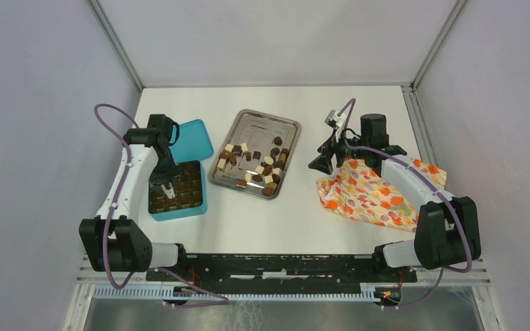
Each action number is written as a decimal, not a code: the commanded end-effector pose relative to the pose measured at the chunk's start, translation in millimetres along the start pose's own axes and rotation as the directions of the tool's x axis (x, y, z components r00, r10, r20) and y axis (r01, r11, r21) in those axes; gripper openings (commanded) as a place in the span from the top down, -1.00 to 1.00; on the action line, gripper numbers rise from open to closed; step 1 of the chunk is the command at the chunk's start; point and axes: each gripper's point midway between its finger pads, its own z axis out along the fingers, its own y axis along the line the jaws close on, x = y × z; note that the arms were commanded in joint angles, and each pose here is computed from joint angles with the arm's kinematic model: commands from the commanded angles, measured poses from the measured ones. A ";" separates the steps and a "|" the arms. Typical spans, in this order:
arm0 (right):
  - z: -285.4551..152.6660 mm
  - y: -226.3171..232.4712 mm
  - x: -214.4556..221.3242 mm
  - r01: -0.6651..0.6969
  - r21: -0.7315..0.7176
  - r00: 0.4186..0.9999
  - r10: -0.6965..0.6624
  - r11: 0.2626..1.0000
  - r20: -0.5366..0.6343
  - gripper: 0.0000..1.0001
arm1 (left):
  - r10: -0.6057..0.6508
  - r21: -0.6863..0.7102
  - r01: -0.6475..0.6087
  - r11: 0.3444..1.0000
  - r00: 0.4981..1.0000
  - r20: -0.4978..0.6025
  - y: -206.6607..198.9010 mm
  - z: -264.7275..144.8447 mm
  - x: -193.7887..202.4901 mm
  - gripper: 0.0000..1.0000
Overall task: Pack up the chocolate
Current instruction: Place the fake chocolate in the packing box, then pick up the fake chocolate from the plate, then place the fake chocolate in the packing box.
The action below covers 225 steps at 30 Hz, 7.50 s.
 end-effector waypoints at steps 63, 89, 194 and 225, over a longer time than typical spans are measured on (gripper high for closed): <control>-0.5 -0.6 -3.6 0.033 -0.004 0.999 -0.033 0.999 0.020 -0.67 | 0.391 0.272 -0.409 0.871 0.913 0.120 -242.5 -49.3 15.0 0.17; 0.1 -0.8 -3.1 0.031 -0.005 0.999 -0.031 0.999 0.018 -0.66 | 0.405 0.303 -0.423 0.854 0.906 0.121 -253.6 -51.5 14.6 0.16; 1.4 1.7 -3.2 0.018 -0.019 1.000 -0.018 1.000 0.024 -0.67 | 0.174 0.164 -0.173 0.971 0.985 0.009 -71.8 -49.1 51.7 0.73; 0.9 2.2 -4.2 0.023 -0.019 0.999 -0.023 1.000 0.026 -0.66 | 0.143 0.210 -0.150 0.966 0.988 0.049 -78.0 -64.1 40.6 0.24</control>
